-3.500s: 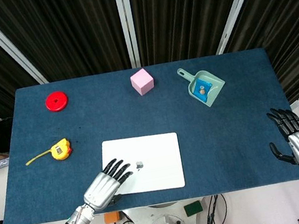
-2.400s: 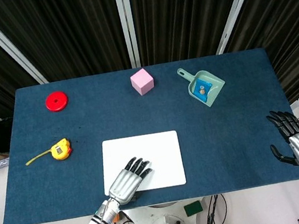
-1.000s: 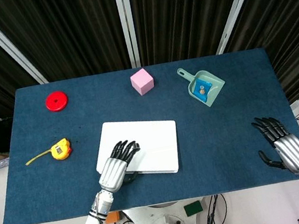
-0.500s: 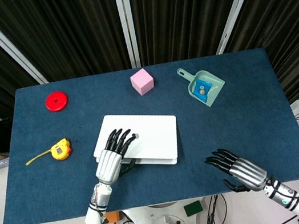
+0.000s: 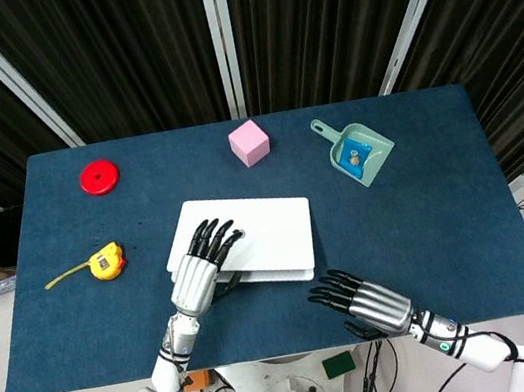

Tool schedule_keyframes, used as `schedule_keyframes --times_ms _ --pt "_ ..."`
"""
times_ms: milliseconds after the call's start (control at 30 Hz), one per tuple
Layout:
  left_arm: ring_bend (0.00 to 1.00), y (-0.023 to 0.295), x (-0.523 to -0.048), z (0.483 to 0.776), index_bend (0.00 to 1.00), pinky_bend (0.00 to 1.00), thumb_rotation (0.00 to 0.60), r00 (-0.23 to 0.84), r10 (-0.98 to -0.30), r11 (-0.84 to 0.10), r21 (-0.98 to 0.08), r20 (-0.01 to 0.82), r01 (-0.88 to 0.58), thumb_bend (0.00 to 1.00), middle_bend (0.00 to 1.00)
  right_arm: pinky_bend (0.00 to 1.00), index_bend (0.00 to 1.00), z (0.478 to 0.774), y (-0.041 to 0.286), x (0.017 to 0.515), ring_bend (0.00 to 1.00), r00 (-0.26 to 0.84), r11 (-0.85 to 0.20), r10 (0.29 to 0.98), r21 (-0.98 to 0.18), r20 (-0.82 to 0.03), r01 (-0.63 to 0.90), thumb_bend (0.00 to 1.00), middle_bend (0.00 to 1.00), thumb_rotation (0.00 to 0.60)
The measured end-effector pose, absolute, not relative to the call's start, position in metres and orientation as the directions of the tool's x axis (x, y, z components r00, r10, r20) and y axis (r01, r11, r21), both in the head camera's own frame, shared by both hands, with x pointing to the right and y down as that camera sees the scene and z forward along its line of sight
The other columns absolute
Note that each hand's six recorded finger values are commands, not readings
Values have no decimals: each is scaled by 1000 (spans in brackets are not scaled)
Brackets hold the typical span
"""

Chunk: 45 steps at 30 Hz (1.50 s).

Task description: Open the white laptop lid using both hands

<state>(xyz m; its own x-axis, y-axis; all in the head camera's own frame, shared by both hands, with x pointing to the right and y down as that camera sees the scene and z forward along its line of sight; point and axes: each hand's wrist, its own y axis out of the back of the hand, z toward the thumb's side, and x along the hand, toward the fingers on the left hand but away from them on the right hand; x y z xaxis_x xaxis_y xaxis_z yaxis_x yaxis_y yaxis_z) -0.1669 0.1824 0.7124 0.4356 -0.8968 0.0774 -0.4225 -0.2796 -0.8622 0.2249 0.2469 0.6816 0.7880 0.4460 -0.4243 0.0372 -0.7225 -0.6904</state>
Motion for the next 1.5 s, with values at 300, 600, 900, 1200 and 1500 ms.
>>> schedule_keyframes --times_ms 300,600,900,1200,1500 --pt "29 177 -165 714 184 68 600 435 -897 -283 -863 83 -418 559 104 0 0 707 222 201 0 762 -741 447 -671 -468 23 590 43 594" --pt "25 165 -161 716 184 68 600 434 -897 -276 -871 82 -407 559 104 0 0 739 210 179 0 721 -815 391 -580 -572 -18 590 47 593" --pt "18 139 -157 713 184 67 600 437 -897 -247 -887 57 -390 559 105 0 0 751 202 166 0 688 -871 360 -491 -630 5 605 54 593" --pt "13 92 -164 702 184 67 600 442 -896 -209 -921 45 -330 561 108 0 0 756 200 164 0 676 -886 369 -462 -638 48 610 66 596" --pt "13 41 -154 688 184 65 600 458 -887 -201 -942 60 -268 564 108 0 0 763 195 162 0 666 -893 375 -443 -645 73 619 69 594"
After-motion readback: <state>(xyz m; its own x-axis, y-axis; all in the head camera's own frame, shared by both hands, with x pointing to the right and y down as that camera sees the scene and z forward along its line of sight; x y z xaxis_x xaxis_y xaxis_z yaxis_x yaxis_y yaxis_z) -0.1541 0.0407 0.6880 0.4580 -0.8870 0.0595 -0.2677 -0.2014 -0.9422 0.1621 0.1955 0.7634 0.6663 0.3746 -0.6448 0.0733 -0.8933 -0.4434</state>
